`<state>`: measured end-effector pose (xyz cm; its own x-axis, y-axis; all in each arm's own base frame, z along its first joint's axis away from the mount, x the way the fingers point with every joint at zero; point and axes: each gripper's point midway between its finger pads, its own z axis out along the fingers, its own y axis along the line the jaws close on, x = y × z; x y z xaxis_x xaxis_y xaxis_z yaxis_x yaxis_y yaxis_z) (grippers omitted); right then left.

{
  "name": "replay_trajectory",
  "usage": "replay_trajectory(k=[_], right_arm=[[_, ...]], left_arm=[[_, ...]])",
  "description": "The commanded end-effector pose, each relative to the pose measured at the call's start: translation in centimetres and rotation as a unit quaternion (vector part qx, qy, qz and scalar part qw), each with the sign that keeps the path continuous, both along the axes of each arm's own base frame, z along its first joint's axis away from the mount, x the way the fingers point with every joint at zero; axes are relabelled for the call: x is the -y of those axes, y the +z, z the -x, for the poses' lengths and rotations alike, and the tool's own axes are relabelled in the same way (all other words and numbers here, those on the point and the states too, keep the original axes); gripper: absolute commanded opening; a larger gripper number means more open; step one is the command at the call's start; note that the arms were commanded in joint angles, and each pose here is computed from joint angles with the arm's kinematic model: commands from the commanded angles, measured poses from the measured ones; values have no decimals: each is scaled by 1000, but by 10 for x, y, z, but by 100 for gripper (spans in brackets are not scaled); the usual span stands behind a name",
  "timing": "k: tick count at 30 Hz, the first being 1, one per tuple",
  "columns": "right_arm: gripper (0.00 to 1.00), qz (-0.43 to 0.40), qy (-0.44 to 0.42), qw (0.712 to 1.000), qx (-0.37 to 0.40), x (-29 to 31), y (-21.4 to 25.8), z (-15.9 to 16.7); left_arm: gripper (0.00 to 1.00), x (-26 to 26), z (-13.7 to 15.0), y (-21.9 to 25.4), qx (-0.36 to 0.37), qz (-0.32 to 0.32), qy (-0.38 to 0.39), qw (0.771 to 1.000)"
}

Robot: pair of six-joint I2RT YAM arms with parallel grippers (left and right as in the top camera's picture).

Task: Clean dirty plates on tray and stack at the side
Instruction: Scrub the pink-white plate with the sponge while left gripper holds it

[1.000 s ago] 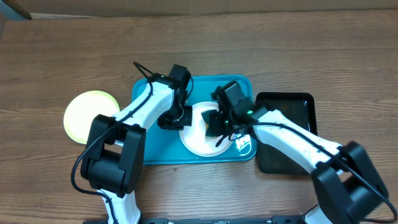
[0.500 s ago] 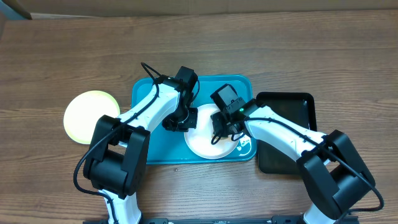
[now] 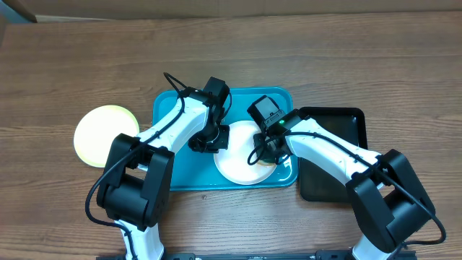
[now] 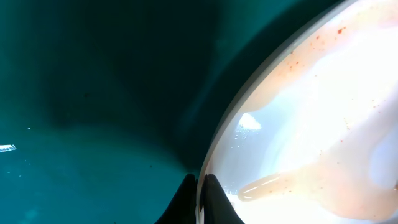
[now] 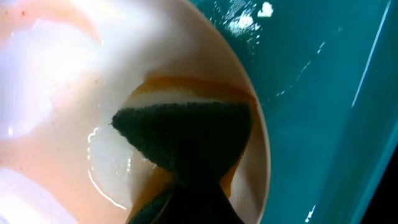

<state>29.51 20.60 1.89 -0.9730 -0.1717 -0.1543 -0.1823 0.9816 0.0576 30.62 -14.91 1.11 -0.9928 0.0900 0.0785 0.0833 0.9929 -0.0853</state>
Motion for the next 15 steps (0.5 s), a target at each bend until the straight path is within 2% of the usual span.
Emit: replay_trajectory(k=[1, 11, 13, 15], right_arm=[[4, -3, 3, 999, -33, 2, -12, 13], [6, -107, 10, 991, 81, -43, 8, -43], [6, -167, 48, 983, 63, -69, 15, -34], [6, -183, 61, 981, 32, -76, 14, -18]], left_arm=[[4, -2, 4, -5, -7, -9, -9, 1000], [4, -2, 5, -5, -9, -9, -9, 1000], [4, -2, 5, -5, -9, -9, -9, 1000], [4, -2, 5, -5, -9, -9, -9, 1000]])
